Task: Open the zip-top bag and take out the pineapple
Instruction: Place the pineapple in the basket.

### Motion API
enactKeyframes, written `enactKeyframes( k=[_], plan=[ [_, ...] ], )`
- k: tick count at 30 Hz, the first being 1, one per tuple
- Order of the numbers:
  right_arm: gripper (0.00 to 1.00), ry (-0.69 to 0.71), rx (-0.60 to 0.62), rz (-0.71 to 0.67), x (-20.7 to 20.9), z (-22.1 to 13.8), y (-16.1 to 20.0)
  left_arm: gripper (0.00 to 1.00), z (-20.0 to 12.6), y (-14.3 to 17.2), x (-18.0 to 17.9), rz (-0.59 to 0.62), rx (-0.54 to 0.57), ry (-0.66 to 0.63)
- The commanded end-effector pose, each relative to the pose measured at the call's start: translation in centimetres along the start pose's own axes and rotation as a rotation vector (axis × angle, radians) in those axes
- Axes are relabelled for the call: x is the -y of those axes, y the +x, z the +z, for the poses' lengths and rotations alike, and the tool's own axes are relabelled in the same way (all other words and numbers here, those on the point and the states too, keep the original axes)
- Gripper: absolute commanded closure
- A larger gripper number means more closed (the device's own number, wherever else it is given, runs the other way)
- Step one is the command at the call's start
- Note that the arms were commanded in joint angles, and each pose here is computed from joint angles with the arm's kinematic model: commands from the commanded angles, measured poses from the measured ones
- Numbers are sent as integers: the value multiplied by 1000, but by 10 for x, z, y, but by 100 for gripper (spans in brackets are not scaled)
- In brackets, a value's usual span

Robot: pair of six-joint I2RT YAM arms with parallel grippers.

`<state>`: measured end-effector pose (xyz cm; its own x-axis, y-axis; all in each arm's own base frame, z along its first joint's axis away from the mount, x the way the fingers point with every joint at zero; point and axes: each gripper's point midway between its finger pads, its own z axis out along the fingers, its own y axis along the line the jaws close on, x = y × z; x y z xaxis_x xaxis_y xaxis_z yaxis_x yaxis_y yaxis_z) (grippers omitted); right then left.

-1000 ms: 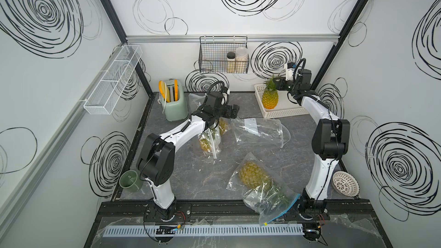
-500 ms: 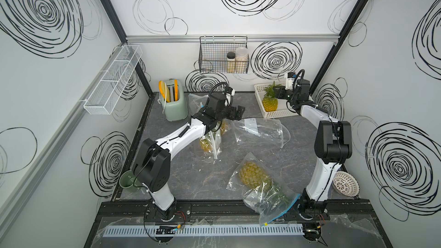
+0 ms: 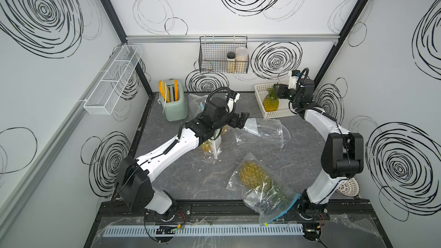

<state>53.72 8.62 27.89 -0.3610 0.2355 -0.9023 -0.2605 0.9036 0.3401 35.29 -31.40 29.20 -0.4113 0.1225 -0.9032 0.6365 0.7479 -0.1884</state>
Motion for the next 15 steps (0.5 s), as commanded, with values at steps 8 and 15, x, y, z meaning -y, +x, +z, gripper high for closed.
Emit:
enactKeyframes(
  k=[8,15],
  plan=[
    [39,32,46,-83,-79,-124,-48,4,-80,111,128,481,-246,41],
    [38,81,44,-99,-83,-175,-58,4,-135,171,202,491,-262,112]
  ],
)
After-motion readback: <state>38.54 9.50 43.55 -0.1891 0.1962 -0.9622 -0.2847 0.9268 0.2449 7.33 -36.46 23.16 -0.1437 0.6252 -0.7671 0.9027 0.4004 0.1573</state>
